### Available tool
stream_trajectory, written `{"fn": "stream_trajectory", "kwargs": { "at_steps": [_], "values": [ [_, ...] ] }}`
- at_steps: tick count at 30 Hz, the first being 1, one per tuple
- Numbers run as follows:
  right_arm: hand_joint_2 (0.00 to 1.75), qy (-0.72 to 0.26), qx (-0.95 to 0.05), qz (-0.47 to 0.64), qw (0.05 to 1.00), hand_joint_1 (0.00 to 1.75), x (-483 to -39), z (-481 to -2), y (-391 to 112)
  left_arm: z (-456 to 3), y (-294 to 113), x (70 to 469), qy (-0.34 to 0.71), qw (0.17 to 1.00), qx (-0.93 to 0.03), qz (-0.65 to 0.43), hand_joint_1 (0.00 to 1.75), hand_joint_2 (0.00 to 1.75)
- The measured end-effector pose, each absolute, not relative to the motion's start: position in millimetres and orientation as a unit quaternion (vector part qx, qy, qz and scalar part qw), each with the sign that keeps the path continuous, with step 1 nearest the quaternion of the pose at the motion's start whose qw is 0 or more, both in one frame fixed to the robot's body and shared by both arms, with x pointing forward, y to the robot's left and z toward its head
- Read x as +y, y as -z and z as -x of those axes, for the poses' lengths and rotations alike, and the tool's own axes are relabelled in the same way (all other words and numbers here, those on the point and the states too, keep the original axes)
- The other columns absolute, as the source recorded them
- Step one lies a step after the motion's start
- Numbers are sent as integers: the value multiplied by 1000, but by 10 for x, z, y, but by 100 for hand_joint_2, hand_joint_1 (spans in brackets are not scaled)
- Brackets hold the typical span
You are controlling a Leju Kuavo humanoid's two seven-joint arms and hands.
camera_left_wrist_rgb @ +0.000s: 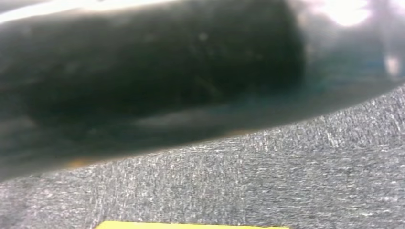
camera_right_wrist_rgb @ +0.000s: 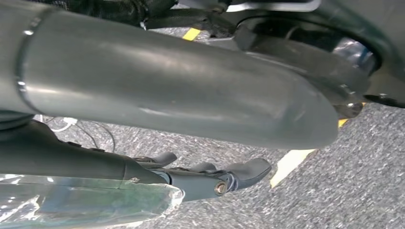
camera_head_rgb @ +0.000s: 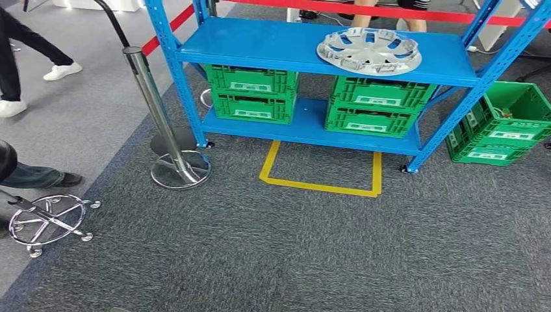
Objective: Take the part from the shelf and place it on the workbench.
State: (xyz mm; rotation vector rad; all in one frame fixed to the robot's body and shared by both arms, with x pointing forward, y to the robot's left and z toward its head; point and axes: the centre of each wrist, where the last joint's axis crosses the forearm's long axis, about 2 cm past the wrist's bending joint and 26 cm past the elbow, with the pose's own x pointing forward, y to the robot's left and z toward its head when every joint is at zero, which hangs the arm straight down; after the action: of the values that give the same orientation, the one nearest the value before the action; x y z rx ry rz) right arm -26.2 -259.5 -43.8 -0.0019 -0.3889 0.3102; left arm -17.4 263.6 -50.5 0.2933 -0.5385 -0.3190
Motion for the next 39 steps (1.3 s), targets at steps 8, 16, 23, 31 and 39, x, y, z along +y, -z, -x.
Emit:
{"fn": "stream_trajectory", "kwargs": {
  "at_steps": [8,16,23,31,39],
  "values": [
    [0,-150,-193,-1,970,0,-2592,271,438,157,497,2643,150,941,-265,-146,0,0],
    [0,-138,-198,-10,970,0,-2587,275,438,187,493,2680,164,939,-264,-146,0,0],
    [0,-130,-200,-12,971,0,-2583,268,437,177,484,2670,161,939,-266,-145,0,0],
    [0,-125,-200,-11,972,0,-2579,269,438,165,483,2658,153,941,-266,-144,0,0],
    [0,-118,-198,-11,973,0,-2582,270,438,131,485,2680,160,938,-271,-145,0,0]
  ]
}}
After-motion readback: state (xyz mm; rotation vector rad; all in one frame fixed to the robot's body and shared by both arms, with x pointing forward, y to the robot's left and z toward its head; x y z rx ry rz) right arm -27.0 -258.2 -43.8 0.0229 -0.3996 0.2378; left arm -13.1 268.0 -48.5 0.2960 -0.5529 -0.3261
